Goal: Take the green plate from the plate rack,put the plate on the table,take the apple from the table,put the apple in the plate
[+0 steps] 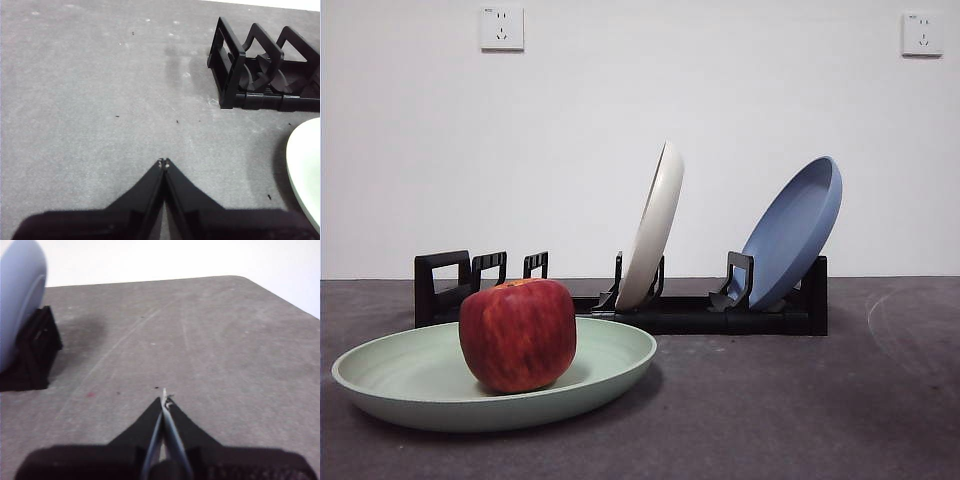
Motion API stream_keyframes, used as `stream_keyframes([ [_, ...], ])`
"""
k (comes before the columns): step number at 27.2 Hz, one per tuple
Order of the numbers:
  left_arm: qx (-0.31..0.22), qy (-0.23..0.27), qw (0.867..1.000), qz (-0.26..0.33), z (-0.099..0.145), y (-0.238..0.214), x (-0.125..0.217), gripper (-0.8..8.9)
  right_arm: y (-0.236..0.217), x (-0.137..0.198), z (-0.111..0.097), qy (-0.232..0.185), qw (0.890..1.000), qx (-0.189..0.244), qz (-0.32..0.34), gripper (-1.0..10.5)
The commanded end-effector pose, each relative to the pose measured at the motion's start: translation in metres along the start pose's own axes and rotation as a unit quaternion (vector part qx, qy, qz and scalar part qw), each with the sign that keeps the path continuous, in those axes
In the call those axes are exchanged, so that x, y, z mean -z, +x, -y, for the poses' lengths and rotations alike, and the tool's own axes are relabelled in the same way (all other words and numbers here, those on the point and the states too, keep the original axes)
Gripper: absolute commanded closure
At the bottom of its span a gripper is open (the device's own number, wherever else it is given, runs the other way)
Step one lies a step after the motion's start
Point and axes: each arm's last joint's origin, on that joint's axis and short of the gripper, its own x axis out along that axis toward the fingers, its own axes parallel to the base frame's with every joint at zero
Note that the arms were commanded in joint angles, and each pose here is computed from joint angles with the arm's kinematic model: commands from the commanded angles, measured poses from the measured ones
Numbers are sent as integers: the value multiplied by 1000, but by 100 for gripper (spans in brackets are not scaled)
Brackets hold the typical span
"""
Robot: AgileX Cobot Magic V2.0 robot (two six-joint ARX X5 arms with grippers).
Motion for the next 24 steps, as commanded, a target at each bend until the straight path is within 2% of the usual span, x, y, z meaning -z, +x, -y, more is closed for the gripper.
stream_keyframes([
  [1,0,5,1000,-1,0,1,2,817,1,3,-2,4,1000,-9,-2,946],
  [24,0,5,1000,-1,0,1,2,817,1,2,-2,4,1000,-10,-1,946],
])
